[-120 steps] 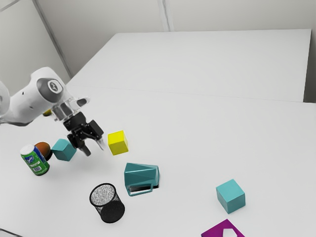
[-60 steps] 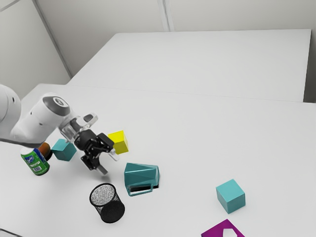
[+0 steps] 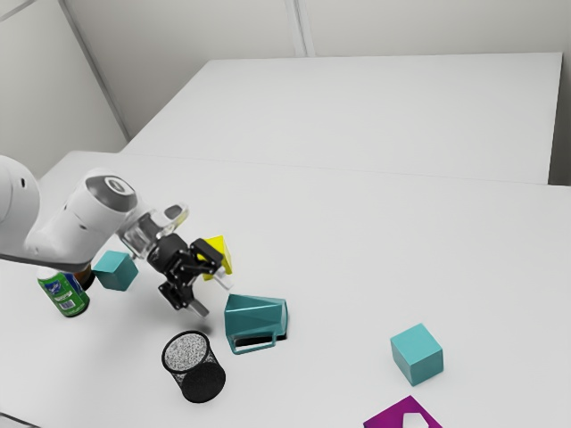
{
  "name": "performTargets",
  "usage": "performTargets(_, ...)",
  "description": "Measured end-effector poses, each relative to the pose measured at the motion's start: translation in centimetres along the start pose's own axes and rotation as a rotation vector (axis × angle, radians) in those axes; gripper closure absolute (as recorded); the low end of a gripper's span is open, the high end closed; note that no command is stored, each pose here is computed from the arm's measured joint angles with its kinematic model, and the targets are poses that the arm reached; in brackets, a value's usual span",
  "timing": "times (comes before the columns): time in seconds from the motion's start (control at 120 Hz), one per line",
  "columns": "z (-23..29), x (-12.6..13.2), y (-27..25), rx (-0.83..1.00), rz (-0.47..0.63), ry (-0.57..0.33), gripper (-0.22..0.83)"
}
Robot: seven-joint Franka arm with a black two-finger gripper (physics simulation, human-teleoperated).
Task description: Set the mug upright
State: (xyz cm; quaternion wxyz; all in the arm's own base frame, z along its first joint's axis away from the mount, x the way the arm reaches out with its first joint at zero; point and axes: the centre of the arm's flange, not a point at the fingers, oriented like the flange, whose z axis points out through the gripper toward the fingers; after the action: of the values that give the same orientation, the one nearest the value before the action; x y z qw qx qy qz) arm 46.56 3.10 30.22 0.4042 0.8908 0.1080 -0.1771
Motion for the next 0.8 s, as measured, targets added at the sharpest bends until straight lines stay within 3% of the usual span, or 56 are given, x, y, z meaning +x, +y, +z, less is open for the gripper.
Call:
performTargets(0.5,2.2,1.1,1.7,0.025,-0.008,0.032,0.02)
performTargets(0.617,3.2,1.5,1.0,0.005,-0.034,0.013,0.09)
performTargets(0.8,3.6,1.7,1.2,-0.013,-0.034,0.008,0.31)
